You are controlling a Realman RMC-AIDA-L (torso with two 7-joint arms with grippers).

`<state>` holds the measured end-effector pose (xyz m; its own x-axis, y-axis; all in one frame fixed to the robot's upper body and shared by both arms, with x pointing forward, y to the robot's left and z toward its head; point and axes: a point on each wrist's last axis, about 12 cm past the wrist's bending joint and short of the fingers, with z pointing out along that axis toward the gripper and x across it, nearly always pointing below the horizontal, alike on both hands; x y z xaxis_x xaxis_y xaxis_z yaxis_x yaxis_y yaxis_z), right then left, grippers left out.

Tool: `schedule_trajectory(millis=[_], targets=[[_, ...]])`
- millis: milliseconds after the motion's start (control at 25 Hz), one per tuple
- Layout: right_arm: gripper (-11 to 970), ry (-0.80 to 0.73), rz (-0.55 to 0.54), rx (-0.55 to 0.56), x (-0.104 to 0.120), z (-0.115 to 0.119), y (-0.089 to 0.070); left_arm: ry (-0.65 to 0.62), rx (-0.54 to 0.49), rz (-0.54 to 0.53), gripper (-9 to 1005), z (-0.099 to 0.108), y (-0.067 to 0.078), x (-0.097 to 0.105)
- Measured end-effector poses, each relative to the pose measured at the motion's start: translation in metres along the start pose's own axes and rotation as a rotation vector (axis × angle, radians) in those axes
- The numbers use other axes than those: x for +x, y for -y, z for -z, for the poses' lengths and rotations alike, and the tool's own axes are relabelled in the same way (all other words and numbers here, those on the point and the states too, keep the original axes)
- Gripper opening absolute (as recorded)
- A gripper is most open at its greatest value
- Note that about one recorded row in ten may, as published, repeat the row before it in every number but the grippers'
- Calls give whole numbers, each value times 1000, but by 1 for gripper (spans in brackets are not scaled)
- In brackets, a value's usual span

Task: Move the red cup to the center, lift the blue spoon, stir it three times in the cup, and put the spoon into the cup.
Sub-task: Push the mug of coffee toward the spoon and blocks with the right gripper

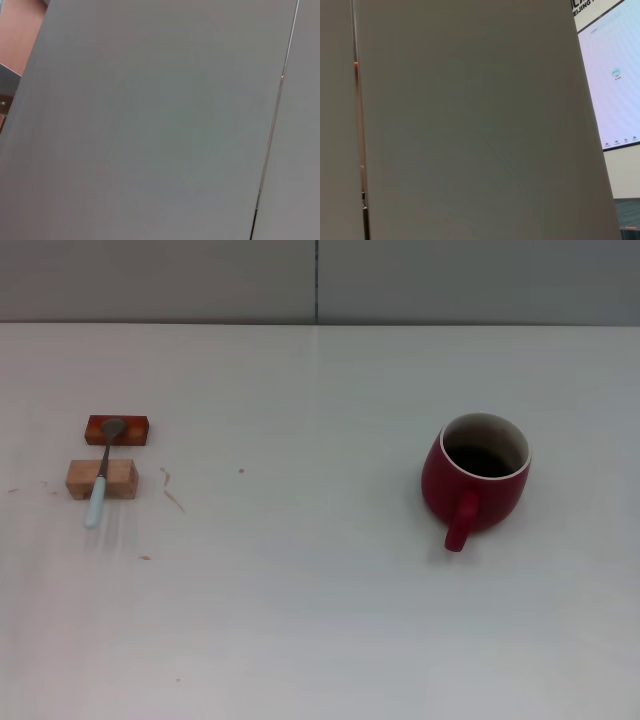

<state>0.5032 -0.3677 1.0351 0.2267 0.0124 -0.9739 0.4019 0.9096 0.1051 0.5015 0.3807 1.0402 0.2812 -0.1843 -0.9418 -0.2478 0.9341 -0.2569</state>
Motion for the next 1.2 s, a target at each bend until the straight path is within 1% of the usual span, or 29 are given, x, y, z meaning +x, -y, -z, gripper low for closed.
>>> schedule_trajectory(millis=[280, 640, 1200], targets=[[761, -27, 22, -51, 4, 10, 0, 5, 6, -2, 829, -3, 2, -1], [762, -42, 41, -90, 7, 14, -2, 1, 9, -4, 829, -5, 4, 0], [761, -84, 49, -87, 12, 16, 0, -11, 9, -3, 830, -8, 6, 1]])
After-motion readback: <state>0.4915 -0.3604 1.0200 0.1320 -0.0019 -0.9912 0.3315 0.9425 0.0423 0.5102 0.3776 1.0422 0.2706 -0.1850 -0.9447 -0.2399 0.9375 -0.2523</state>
